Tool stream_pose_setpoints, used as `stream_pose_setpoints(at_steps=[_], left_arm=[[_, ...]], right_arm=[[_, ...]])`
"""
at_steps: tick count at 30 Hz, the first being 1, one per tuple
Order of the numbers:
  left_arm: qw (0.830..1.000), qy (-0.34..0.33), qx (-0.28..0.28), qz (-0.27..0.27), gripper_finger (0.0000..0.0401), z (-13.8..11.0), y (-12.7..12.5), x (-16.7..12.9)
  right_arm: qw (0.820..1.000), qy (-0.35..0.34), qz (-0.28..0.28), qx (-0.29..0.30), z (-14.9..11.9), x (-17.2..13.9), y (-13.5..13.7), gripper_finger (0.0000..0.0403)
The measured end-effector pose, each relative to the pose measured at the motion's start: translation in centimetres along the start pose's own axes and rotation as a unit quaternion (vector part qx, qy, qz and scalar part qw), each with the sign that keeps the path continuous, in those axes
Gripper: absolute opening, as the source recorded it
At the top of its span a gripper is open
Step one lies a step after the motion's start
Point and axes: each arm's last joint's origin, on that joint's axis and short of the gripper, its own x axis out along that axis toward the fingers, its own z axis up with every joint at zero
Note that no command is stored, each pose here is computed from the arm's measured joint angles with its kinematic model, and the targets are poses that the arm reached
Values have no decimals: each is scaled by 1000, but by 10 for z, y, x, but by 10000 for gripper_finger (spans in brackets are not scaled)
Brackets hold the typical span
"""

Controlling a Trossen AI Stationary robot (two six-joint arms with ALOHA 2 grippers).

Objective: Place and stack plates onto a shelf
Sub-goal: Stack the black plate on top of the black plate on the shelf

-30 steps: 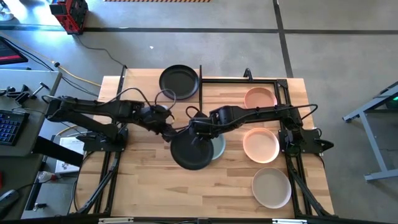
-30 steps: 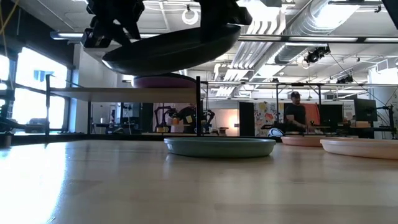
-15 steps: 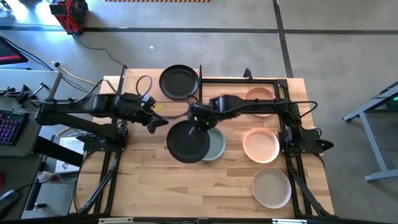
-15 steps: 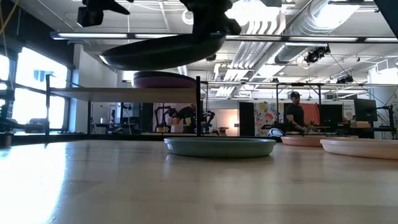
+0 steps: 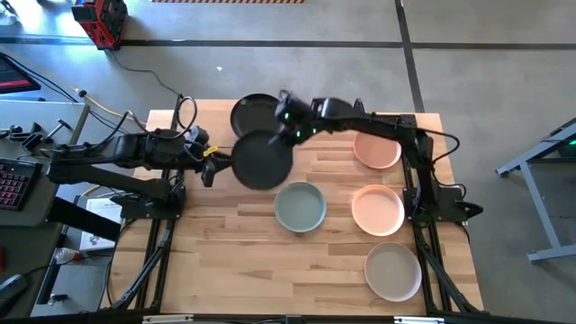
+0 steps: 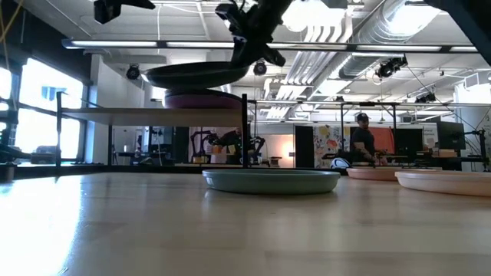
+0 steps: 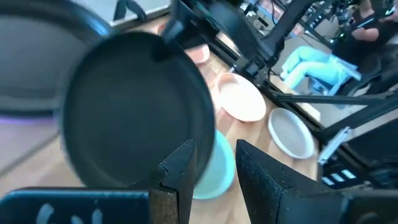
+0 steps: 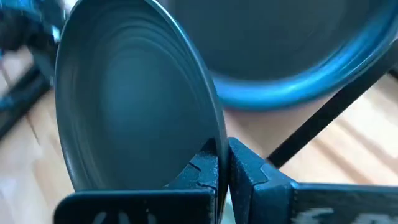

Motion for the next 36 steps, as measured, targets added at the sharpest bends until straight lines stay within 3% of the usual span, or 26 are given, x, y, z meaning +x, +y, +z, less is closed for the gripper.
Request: stream_pose_setpoints(at_steps=[11, 21, 29, 36], left_arm=[[994, -4, 109, 4, 104, 0, 0, -1], [988, -13, 152, 23, 104, 1, 1, -1], [985, -12, 170, 24, 104, 1, 1, -1], [983, 9, 177, 45, 104, -3, 5, -1]], right_arm=[[988, -100, 54, 102, 51, -8, -57, 0], [979, -123, 46, 158, 68, -15, -97, 0], [974, -105, 74, 186, 69, -16, -106, 0], [976, -95, 47, 192, 63, -9, -97, 0]])
